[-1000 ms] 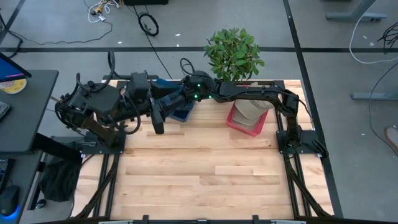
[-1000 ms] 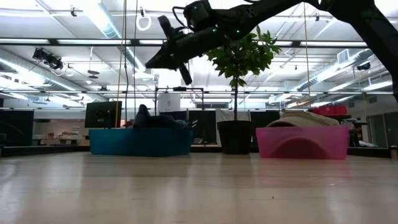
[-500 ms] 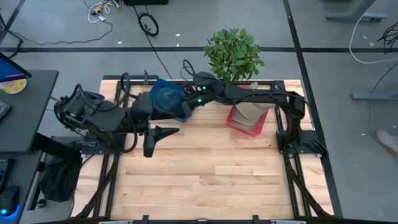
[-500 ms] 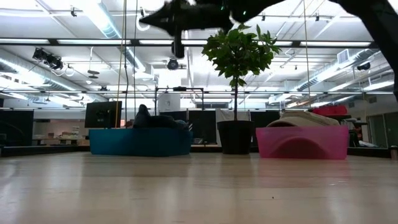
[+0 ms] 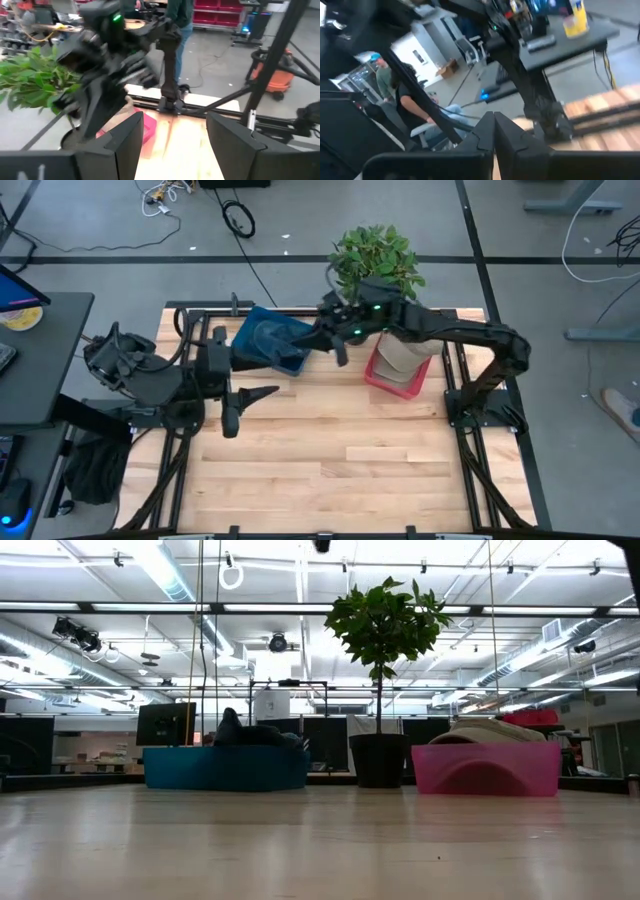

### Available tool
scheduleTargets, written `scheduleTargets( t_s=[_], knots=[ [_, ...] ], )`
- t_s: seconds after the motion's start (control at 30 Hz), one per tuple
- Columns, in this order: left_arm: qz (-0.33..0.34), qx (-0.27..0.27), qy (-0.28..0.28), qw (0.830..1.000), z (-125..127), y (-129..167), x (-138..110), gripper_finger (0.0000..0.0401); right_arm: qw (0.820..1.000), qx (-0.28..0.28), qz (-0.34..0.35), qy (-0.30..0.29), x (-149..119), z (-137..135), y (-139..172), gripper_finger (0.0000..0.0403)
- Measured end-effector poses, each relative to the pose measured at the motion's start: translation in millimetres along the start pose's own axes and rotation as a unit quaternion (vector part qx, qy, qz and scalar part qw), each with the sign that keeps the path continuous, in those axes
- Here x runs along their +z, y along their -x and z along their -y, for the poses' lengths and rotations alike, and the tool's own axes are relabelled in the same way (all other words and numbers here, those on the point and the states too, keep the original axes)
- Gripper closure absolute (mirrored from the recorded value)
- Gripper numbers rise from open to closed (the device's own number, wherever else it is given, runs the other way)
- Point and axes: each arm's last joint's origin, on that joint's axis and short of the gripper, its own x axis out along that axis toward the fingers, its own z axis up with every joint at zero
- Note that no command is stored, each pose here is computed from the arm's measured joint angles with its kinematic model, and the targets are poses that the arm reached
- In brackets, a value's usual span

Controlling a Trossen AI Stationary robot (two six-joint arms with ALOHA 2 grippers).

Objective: Pick & Place hat
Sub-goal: Return to Home Position

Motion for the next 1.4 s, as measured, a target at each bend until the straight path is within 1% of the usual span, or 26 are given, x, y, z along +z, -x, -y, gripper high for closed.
scheduleTargets(
  t_s=[0.07,0.2,0.4,0.47,0.57,0.63,0.73,0.83,0.9,1.0,1.07,1.1,1.23,1.4],
  knots=[
    [0.003,0.008,0.0,1.0,-0.5,0.3,0.2,0.0181,1.0,-0.005,0.014,0.012,7.9,-11.0,12.6,0.0392],
    [0.005,0.001,-0.002,1.0,-1.3,7.1,0.9,0.0181,0.998,-0.024,0.04,0.036,18.6,-31.2,33.7,0.0392],
    [0.001,-0.005,-0.053,0.999,4.0,12.1,-2.4,0.0181,0.994,-0.065,0.046,0.079,20.6,-60.6,58.2,0.0392],
    [-0.005,0.009,-0.063,0.998,3.2,14.1,-5.0,0.0181,0.992,-0.082,0.046,0.081,19.5,-68.8,64.7,0.0392],
    [-0.013,0.044,-0.063,0.997,0.2,14.6,-9.2,0.0181,0.99,-0.105,0.043,0.082,18.0,-80.6,76.7,0.0392],
    [-0.015,0.051,-0.062,0.997,-1.6,15.4,-9.7,0.0181,0.989,-0.114,0.041,0.087,16.6,-89.9,85.1,0.0392],
    [-0.014,0.039,-0.079,0.996,-1.2,16.1,-8.6,0.0181,0.988,-0.112,0.039,0.102,15.0,-103.4,95.5,0.0392],
    [-0.006,0.011,-0.088,0.996,1.8,15.3,-5.0,0.0181,0.987,-0.095,0.043,0.123,14.8,-116.5,105.2,0.0392],
    [0.011,-0.015,-0.089,0.996,3.1,13.3,1.0,0.0181,0.986,-0.084,0.048,0.134,15.1,-124.5,111.2,0.0392],
    [0.038,-0.074,-0.102,0.991,3.4,9.2,10.3,0.0181,0.985,-0.075,0.049,0.15,14.9,-132.6,120.3,0.0392],
    [0.046,-0.105,-0.11,0.987,0.8,4.6,14.0,0.0181,0.983,-0.087,0.045,0.156,13.5,-135.9,127.4,0.0392],
    [0.047,-0.112,-0.113,0.986,-1.7,1.4,15.1,0.0181,0.981,-0.104,0.044,0.155,12.7,-136.7,131.1,0.0392],
    [0.016,-0.1,-0.113,0.988,-13.7,-19.4,10.1,0.0181,0.973,-0.171,0.033,0.152,8.3,-137.6,146.1,0.0392],
    [-0.018,-0.096,-0.103,0.99,-29.0,-43.7,0.2,0.0181,0.966,-0.181,0.009,0.184,4.9,-140.4,161.8,0.0392]
  ],
)
